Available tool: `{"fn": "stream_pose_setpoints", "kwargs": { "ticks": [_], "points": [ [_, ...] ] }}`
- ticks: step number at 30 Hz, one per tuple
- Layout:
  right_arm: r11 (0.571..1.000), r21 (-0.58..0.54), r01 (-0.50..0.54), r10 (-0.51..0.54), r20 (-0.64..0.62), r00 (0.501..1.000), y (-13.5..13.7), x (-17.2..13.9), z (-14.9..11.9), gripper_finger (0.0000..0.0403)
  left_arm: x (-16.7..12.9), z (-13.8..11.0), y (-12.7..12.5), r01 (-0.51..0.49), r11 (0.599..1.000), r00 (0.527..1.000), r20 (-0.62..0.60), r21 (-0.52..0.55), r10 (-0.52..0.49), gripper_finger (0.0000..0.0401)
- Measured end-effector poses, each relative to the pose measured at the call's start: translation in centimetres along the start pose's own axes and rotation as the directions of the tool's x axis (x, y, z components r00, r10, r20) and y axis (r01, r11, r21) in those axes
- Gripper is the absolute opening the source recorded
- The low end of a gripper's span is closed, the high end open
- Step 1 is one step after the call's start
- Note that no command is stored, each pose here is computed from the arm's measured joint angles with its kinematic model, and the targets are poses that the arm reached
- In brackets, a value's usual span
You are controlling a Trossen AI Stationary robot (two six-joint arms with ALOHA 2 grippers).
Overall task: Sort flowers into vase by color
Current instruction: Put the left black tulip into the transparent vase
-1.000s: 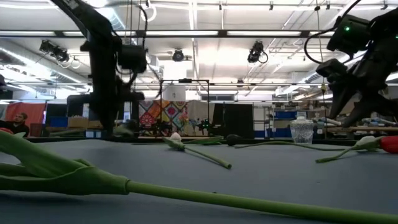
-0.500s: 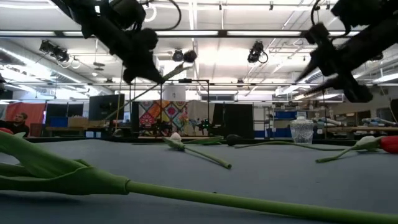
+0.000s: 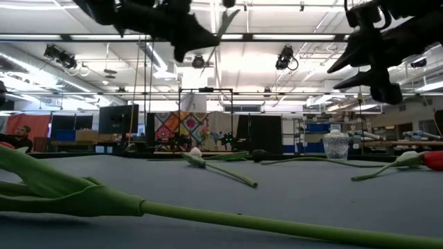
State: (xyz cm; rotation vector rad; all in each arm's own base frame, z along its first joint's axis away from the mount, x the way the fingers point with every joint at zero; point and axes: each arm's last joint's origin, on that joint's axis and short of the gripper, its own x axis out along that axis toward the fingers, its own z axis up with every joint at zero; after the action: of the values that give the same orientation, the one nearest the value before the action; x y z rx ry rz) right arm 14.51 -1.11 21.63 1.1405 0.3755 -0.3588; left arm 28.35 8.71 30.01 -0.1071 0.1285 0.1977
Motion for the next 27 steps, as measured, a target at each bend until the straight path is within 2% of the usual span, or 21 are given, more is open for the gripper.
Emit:
{"fn": "stream_pose_setpoints", "kwargs": {
  "ticks": [8,12,14,19,21,24,27],
  "points": [
    [0.981,-0.179,0.071,-0.088,-0.087,0.992,1.7,-2.0,1.0,0.0155,5.0,3.4,-1.2,0.030,0.999,0.998,0.061,0.028,-0.032,0.0026],
    [0.967,-0.244,0.068,-0.094,-0.097,0.991,2.4,-2.7,1.3,0.0155,8.0,2.6,-0.8,-0.011,1.000,0.999,0.034,0.015,0.011,0.0027],
    [0.961,-0.269,0.058,-0.086,-0.094,0.992,2.7,-3.0,1.4,0.0155,9.3,1.8,-0.6,-0.014,1.000,0.999,0.028,-0.027,0.015,0.0027],
    [0.951,-0.309,0.036,-0.064,-0.082,0.995,2.9,-3.4,1.5,0.0155,12.1,1.8,-0.6,0.040,0.998,0.992,0.117,-0.048,-0.034,0.0027],
    [0.938,-0.345,0.033,-0.056,-0.057,0.997,3.0,-3.5,1.6,0.0156,13.2,1.4,-0.5,0.045,0.998,0.995,0.093,-0.050,-0.040,0.0027],
    [0.914,-0.400,0.072,-0.055,0.055,0.997,3.3,-3.4,2.1,0.0159,14.8,0.9,-0.4,0.068,0.996,0.995,0.075,-0.053,-0.064,0.0027],
    [0.893,-0.441,0.092,-0.047,0.113,0.993,3.5,-3.5,2.4,0.0171,15.9,1.6,-0.6,0.091,0.995,0.991,0.106,-0.051,-0.085,0.0027]
  ]
}}
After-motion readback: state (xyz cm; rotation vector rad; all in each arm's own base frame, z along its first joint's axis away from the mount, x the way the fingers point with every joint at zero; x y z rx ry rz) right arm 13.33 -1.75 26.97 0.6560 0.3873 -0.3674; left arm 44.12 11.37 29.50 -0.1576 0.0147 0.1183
